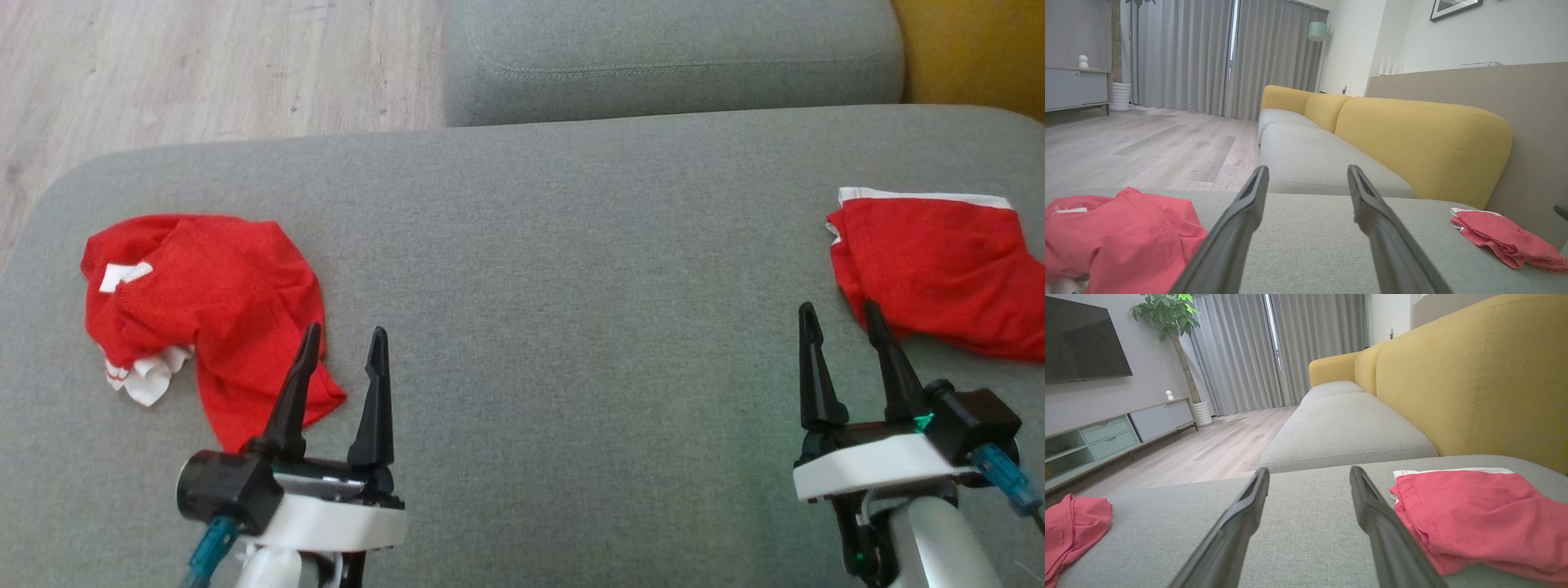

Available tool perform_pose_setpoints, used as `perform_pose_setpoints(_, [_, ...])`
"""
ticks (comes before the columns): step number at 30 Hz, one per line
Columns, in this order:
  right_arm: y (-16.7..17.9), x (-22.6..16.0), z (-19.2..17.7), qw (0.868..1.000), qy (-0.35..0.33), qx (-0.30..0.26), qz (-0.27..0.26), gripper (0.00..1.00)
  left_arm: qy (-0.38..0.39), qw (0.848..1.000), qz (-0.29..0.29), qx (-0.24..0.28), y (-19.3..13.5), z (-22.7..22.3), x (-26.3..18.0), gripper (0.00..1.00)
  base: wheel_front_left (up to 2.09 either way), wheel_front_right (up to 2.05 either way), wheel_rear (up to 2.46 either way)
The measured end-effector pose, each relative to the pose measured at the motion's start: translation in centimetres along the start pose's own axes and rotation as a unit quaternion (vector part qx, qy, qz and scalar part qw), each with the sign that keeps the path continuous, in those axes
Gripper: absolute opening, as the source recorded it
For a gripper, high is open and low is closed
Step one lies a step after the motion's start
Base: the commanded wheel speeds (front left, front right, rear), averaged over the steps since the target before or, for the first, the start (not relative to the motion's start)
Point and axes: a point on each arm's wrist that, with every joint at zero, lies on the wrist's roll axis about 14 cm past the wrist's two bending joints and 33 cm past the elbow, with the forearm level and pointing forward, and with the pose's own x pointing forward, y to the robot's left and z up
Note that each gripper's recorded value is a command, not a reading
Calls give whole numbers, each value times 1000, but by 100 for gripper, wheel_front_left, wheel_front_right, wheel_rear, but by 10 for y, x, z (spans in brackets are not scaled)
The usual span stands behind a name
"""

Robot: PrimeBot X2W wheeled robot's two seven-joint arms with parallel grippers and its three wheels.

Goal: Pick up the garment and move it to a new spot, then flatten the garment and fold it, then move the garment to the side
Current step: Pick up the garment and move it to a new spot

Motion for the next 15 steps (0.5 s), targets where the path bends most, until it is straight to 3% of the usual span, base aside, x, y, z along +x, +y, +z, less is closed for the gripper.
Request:
perform_pose_setpoints(7, [13,6,-5,1000,6,2,20,100,-1,1000,15,4,10,1,-2,100,0,0,0])
perform_pose_setpoints(15, [48,20,-12,997,15,11,72,100,-11,997,75,25,46,11,-19,100,0,0,0])
